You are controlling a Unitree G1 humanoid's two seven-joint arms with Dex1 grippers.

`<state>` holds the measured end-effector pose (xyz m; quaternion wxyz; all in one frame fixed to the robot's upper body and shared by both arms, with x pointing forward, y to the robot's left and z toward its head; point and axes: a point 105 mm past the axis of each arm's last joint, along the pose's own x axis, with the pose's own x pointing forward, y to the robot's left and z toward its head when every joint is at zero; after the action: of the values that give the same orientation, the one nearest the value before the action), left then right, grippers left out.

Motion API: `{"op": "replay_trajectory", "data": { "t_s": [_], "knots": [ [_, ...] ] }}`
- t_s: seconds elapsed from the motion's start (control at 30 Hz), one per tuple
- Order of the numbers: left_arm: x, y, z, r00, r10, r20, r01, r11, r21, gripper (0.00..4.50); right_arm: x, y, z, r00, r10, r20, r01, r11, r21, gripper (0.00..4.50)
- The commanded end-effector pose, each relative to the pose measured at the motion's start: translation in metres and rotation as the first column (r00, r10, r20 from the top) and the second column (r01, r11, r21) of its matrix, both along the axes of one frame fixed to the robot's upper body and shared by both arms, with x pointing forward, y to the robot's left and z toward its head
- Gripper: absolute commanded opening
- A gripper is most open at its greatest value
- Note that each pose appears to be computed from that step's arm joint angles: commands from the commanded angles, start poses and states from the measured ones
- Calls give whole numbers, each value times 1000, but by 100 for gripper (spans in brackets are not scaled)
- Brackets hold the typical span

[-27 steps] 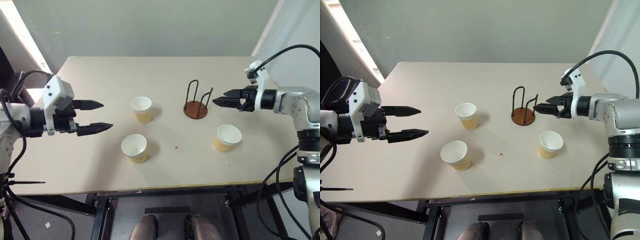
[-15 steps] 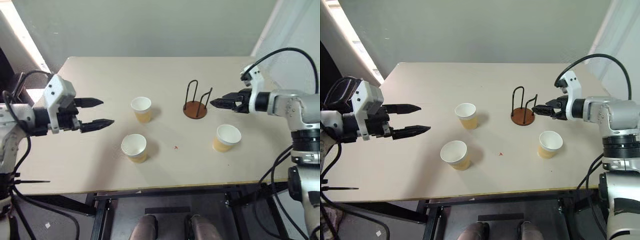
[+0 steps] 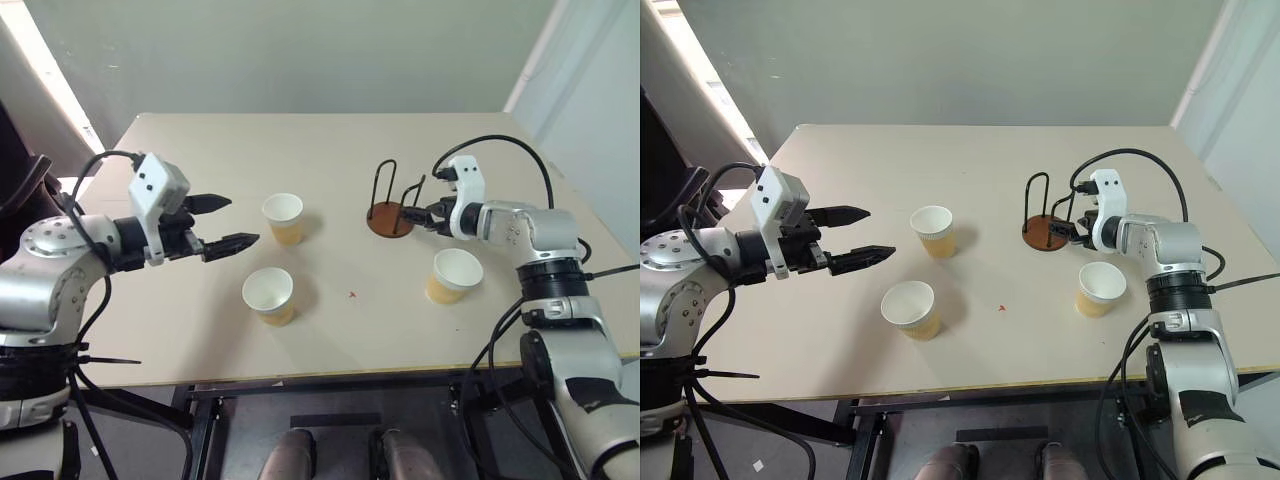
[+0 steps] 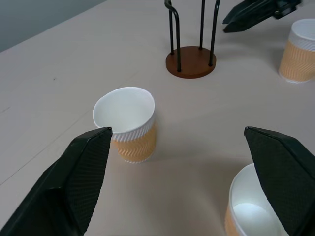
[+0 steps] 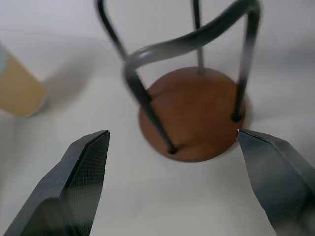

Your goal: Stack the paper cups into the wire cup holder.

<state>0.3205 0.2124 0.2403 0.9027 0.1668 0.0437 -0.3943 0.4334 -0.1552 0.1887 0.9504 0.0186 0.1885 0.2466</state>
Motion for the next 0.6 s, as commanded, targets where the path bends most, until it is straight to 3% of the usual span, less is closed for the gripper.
{"op": "replay_trajectory", "data": {
  "t_s": [0.03,0.37,0.47,0.6],
  "knots": [
    [-4,-4,13,998,-3,63,1,999,35,449,9,1,21,996,-14,88,13,1000,15,429],
    [-13,-8,11,998,-13,55,11,999,44,449,23,14,19,991,-17,131,13,999,38,429],
    [-14,-8,13,998,-11,57,8,999,43,450,27,16,22,988,-25,155,19,999,45,367],
    [-14,-7,13,998,-3,60,0,999,47,450,29,19,24,985,-28,168,19,998,56,223]
  ]
}}
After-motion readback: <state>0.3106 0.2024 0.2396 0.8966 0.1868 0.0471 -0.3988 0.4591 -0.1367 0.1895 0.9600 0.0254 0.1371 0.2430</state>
